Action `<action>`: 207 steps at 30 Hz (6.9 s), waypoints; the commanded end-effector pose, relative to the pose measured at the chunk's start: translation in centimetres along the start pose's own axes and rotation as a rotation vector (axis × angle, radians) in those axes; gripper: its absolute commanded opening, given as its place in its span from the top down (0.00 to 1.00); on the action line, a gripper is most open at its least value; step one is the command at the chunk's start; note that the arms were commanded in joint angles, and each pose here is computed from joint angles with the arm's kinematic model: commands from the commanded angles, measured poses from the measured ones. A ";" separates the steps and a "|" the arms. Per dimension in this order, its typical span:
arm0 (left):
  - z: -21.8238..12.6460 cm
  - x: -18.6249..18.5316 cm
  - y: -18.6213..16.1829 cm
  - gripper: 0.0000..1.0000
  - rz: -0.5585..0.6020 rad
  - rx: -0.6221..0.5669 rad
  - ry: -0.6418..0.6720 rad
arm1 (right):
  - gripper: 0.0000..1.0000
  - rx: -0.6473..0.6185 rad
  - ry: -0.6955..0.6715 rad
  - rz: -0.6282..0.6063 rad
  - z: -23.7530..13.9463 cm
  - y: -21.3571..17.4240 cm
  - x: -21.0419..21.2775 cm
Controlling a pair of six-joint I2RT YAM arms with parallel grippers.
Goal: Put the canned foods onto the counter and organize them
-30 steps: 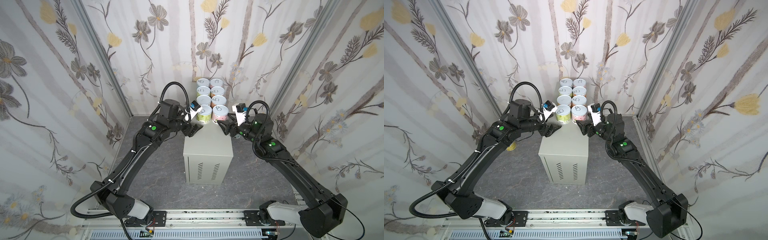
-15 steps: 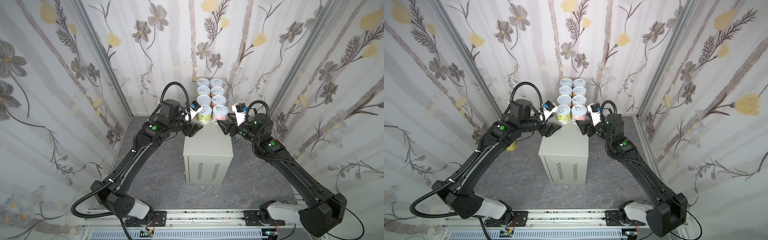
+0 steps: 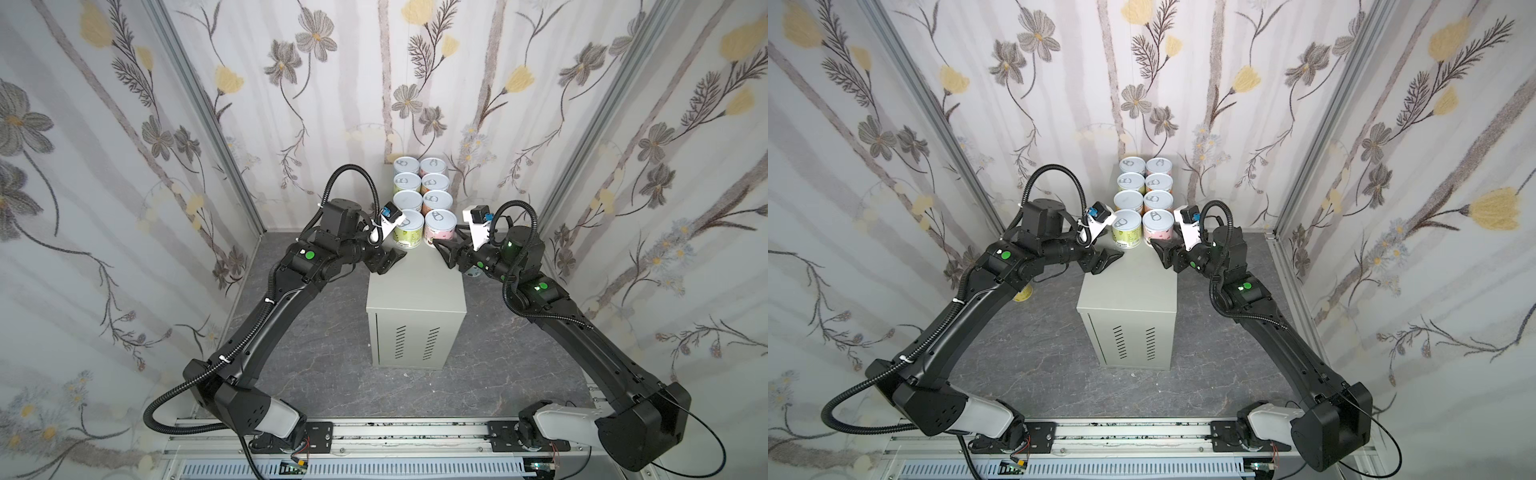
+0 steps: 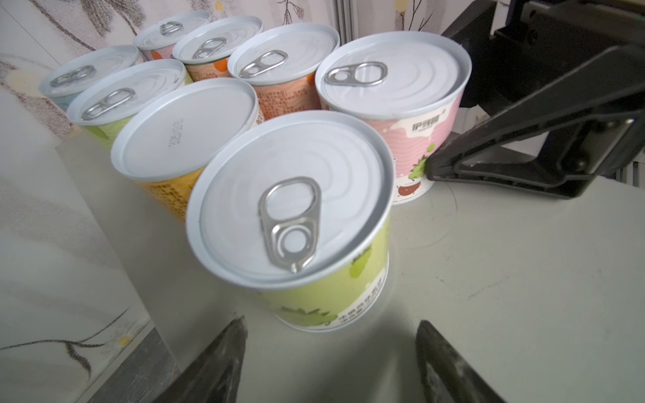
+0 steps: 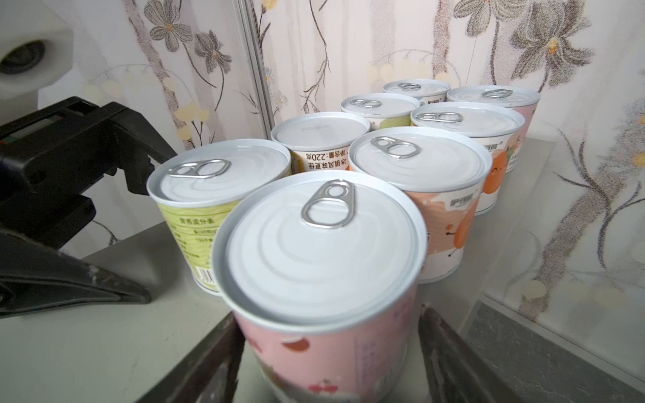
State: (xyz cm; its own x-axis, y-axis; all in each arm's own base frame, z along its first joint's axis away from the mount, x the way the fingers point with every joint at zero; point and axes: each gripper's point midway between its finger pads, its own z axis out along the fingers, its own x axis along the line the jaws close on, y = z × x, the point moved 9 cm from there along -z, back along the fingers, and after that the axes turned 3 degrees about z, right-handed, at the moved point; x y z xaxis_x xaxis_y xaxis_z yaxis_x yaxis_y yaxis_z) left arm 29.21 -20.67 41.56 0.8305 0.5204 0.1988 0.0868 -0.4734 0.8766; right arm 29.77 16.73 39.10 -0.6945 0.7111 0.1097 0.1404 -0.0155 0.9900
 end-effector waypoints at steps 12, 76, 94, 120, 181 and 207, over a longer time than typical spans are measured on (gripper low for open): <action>-0.1 0.0 0.5 0.24 0.042 -0.035 -0.007 | 0.22 0.009 0.021 -0.022 0.1 -0.2 0.1; -2.2 0.4 1.1 0.07 0.081 -0.086 0.111 | 0.00 0.000 0.068 -0.054 -1.2 0.0 1.0; -10.0 4.3 -0.3 0.00 -0.039 -0.330 0.477 | 0.00 -0.061 -0.440 0.059 -11.1 -1.3 -4.8; -8.6 10.2 -7.3 0.00 -0.267 -0.291 0.635 | 0.00 0.186 -0.549 0.358 -3.4 -14.8 -17.6; -4.6 12.7 -8.6 0.00 -0.309 -0.227 0.509 | 0.45 0.567 -0.565 0.272 8.3 -22.8 -24.7; -6.9 11.7 -7.4 0.00 -0.215 -0.280 0.535 | 0.53 0.417 -0.507 0.171 -3.4 -2.7 -12.2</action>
State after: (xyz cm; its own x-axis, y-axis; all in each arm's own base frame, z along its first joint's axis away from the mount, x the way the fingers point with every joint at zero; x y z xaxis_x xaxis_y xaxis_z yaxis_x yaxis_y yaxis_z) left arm 34.57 -6.07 39.28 0.4010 0.9096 0.1088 0.0757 -0.1513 0.9856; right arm 37.32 5.48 33.20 -0.2010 0.9750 0.0950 0.5576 0.0341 0.8294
